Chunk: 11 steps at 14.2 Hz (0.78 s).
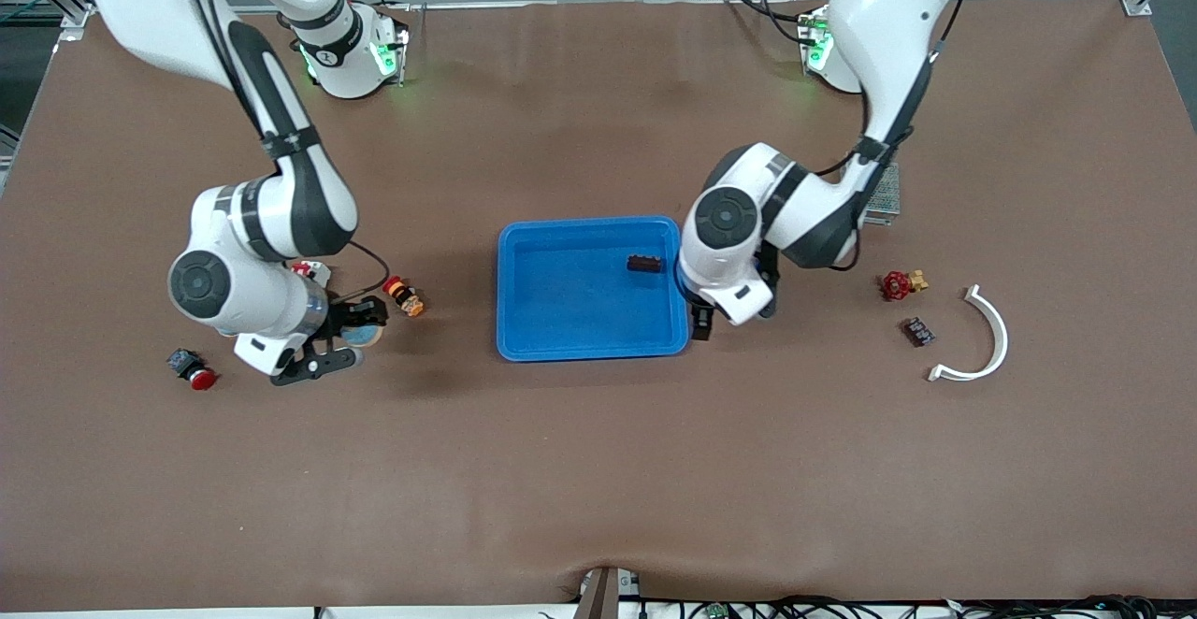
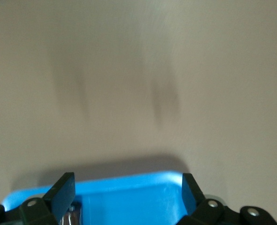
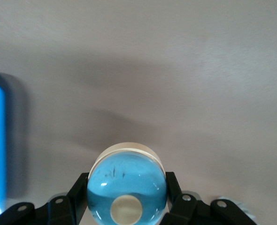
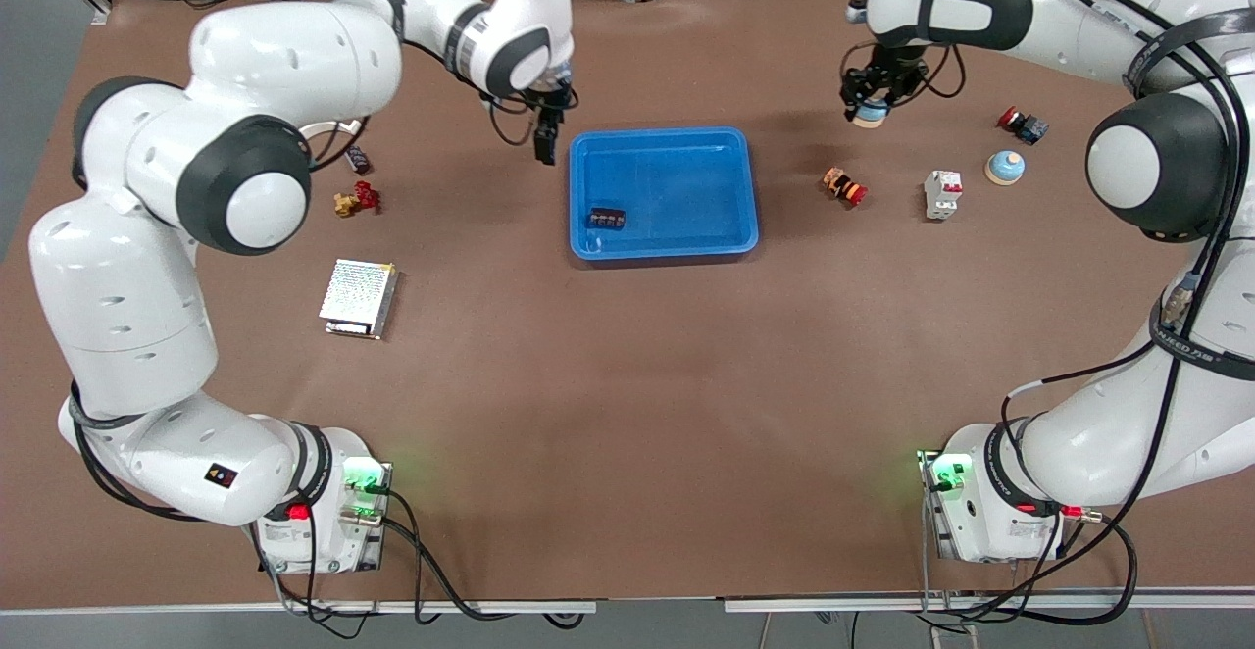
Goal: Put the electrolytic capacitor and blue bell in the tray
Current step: 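Move the bell over the tray with the right gripper while the left reaches a capacitor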
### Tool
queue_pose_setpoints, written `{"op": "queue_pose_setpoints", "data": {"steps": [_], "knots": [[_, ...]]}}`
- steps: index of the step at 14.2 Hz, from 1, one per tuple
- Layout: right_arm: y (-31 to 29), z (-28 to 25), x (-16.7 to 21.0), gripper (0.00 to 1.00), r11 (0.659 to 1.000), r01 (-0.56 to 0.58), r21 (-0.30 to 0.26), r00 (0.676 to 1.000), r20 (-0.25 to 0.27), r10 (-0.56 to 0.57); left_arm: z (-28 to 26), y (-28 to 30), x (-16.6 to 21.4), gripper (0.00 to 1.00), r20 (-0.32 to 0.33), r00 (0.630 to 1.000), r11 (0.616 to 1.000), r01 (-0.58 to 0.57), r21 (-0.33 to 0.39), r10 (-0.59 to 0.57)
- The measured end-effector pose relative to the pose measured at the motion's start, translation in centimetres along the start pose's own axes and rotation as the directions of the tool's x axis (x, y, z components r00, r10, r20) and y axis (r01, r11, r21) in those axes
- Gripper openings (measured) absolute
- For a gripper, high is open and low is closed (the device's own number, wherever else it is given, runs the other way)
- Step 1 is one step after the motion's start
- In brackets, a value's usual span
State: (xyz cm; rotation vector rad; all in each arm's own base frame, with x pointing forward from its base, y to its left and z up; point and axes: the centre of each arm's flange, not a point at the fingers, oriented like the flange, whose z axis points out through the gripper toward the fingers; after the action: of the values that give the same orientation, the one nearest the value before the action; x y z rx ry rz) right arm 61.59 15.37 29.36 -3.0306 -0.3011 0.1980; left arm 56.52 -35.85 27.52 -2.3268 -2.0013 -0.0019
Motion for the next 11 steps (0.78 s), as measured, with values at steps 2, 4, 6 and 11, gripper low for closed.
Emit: {"op": "queue_pose_setpoints", "data": {"steps": [2, 4, 6, 11], "knots": [[-4.8, -0.3, -0.5, 0.69, 0.997, -0.071, -0.006, 0.997, -0.002, 0.071, -1.8, 0.8, 3.2, 1.0, -0.011, 0.999, 0.999, -0.043, 0.009, 0.043], [-9.2, -0.2, -1.2, 0.69, 0.992, -0.126, -0.013, 0.992, -0.003, 0.126, -2.8, 1.5, 6.8, 1.0, -0.021, 0.995, 0.995, -0.093, 0.033, 0.094], [-12.6, 0.2, -1.9, 0.69, 0.986, -0.167, -0.019, 0.986, -0.003, 0.167, -2.7, 2.2, 10.7, 1.0, -0.02, 0.992, 0.991, -0.123, 0.049, 0.124], [-18.6, 0.9, -3.4, 0.69, 0.972, -0.234, -0.022, 0.972, -0.021, 0.234, -0.4, 2.3, 20.1, 1.0, 0.01, 0.96, 0.954, -0.28, 0.105, 0.281]]}}
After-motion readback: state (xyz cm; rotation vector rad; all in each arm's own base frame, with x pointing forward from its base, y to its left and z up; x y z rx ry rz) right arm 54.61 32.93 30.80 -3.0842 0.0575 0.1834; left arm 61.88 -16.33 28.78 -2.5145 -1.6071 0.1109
